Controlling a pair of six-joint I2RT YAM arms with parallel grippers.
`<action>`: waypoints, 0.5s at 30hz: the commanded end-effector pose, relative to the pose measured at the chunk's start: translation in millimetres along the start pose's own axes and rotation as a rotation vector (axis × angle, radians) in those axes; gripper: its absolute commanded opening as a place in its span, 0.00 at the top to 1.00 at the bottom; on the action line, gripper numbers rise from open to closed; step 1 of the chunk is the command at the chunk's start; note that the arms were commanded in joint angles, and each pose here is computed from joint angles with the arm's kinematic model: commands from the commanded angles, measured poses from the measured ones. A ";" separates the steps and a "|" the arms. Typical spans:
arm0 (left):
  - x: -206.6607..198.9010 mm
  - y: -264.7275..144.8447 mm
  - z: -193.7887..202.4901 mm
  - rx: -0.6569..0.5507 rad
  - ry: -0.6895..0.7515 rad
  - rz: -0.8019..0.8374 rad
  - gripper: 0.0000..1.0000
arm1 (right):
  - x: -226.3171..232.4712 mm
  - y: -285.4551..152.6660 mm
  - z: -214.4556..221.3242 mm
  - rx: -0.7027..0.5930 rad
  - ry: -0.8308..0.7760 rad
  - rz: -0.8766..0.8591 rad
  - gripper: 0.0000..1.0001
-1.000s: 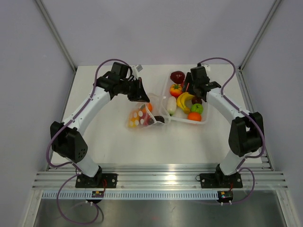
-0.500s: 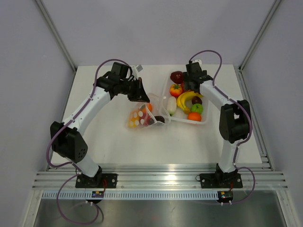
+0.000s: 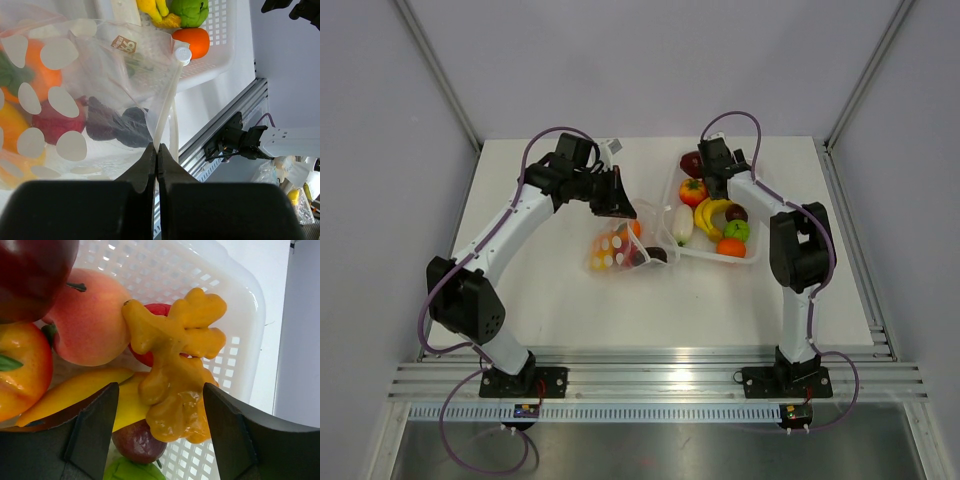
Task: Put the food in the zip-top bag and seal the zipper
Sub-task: Pick up the fake vegetable from the bin.
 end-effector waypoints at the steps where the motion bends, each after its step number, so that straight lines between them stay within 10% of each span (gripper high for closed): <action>1: -12.5 -9.8 -4.8 -0.043 0.031 0.061 1.00 | -7.5 -0.6 -9.8 -0.034 -0.011 0.073 0.25; 15: -12.5 -11.8 -3.8 -0.048 0.031 0.059 1.00 | -8.7 8.7 -5.0 -0.038 -0.022 0.131 0.40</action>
Point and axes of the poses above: each gripper's point midway between its finger pads, its own y axis out along the fingers, its own x axis along the line the jaws close on, z = x × y, the point moved 6 cm from there along -y, back along the fingers, and after that the axes turned 4 degrees about y, right-handed, at the moved point
